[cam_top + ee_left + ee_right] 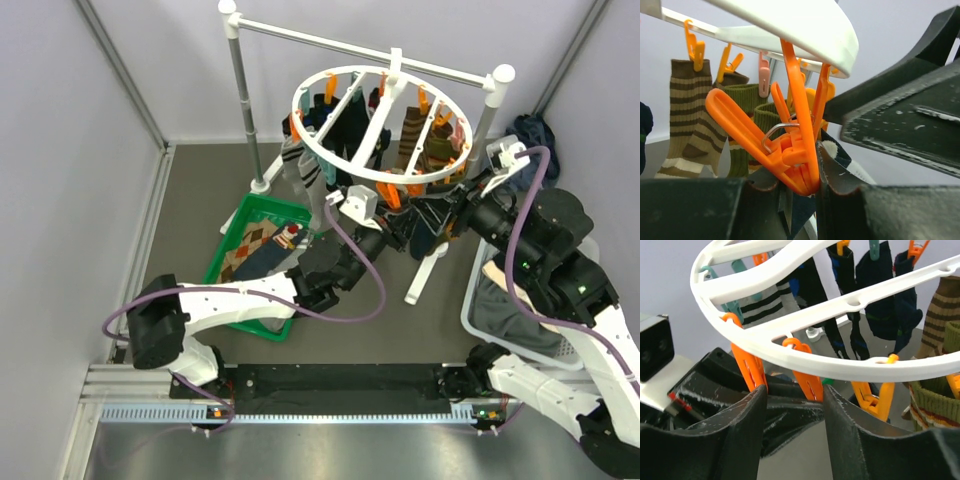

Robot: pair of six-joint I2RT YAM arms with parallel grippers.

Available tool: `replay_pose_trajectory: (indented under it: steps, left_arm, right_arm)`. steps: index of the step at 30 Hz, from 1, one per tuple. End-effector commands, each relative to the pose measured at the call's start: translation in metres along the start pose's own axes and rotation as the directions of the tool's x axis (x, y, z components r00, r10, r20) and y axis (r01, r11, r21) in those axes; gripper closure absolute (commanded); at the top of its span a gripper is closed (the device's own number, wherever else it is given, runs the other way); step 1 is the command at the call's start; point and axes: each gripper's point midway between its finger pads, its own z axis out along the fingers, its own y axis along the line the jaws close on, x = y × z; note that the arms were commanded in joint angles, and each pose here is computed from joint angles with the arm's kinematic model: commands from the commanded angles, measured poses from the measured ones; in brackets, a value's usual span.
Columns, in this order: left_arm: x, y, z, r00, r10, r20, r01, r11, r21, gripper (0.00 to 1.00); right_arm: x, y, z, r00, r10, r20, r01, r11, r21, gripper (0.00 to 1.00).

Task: Clip the socks to the hanger
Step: Open the clamp at the hanger.

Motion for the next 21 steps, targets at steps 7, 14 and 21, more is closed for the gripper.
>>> replay_pose_trajectory:
  steps: [7, 14, 21]
  left_arm:
    - [0.017, -0.011, 0.006, 0.990, 0.136, -0.045, -0.138, 0.989, -0.054, 0.88]
    - [0.021, -0.017, 0.008, 0.986, 0.161, -0.049, -0.164, 0.985, -0.051, 0.88]
    - [0.024, -0.017, 0.008, 0.983, 0.173, -0.058, -0.176, 0.983, -0.051, 0.88]
  right_arm:
    - [-0.017, -0.013, 0.001, 0.993, 0.031, 0.113, -0.039, 0.997, 0.071, 0.54]
    - [-0.018, -0.038, 0.000, 0.981, 0.050, 0.187, -0.087, 0.977, 0.195, 0.60]
    - [-0.014, -0.044, 0.005, 0.979, 0.049, 0.198, -0.093, 0.972, 0.216, 0.64]
